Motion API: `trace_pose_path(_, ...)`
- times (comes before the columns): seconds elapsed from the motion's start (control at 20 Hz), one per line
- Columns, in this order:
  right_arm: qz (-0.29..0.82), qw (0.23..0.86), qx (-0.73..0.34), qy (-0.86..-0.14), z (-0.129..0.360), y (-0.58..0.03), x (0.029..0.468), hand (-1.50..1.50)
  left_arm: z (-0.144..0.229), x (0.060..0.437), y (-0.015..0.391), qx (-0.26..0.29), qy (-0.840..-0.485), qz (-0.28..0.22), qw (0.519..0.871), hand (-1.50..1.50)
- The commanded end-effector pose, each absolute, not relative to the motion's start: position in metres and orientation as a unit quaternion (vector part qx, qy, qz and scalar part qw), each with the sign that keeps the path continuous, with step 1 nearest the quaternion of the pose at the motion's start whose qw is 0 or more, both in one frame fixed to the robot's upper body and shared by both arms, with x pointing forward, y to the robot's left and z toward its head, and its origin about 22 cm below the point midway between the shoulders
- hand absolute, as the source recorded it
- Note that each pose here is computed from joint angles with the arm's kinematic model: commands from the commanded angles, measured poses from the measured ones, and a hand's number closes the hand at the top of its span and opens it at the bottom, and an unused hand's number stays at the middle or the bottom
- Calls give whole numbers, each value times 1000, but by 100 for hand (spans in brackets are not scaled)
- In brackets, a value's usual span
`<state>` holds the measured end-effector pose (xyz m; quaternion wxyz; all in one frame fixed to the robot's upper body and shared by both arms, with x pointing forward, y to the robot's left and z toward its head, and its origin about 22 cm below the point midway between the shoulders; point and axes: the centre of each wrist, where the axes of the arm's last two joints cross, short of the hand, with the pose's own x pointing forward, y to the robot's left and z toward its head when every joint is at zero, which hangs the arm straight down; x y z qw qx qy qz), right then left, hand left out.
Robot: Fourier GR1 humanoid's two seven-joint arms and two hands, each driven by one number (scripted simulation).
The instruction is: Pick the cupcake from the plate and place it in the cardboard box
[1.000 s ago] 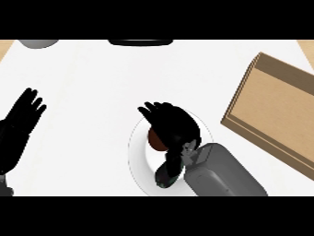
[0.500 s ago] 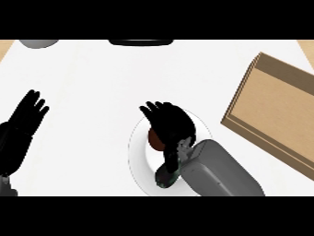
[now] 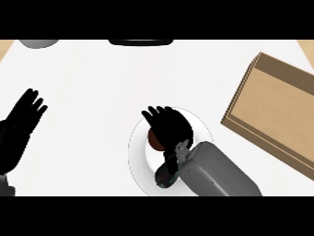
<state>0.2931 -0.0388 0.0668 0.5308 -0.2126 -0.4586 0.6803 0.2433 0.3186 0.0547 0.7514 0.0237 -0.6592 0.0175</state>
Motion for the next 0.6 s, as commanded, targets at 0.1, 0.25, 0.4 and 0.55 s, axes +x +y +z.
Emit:
trace_pose_path(0.1,687,530,-218,-447,61,-58,307,-150,51,261,324,24,-661,13,750,0)
trace_pose_path(0.25,687,544,-216,-431,50,-39,287,-150,56,224,302,24,-658,22,752,0)
trace_pose_path(0.4,689,533,-219,-439,49,-37,300,-150,61,254,325,16,-660,21,751,0)
trace_pose_path(0.55,687,539,-215,-438,46,-31,299,-150,62,240,317,17,-659,15,752,0)
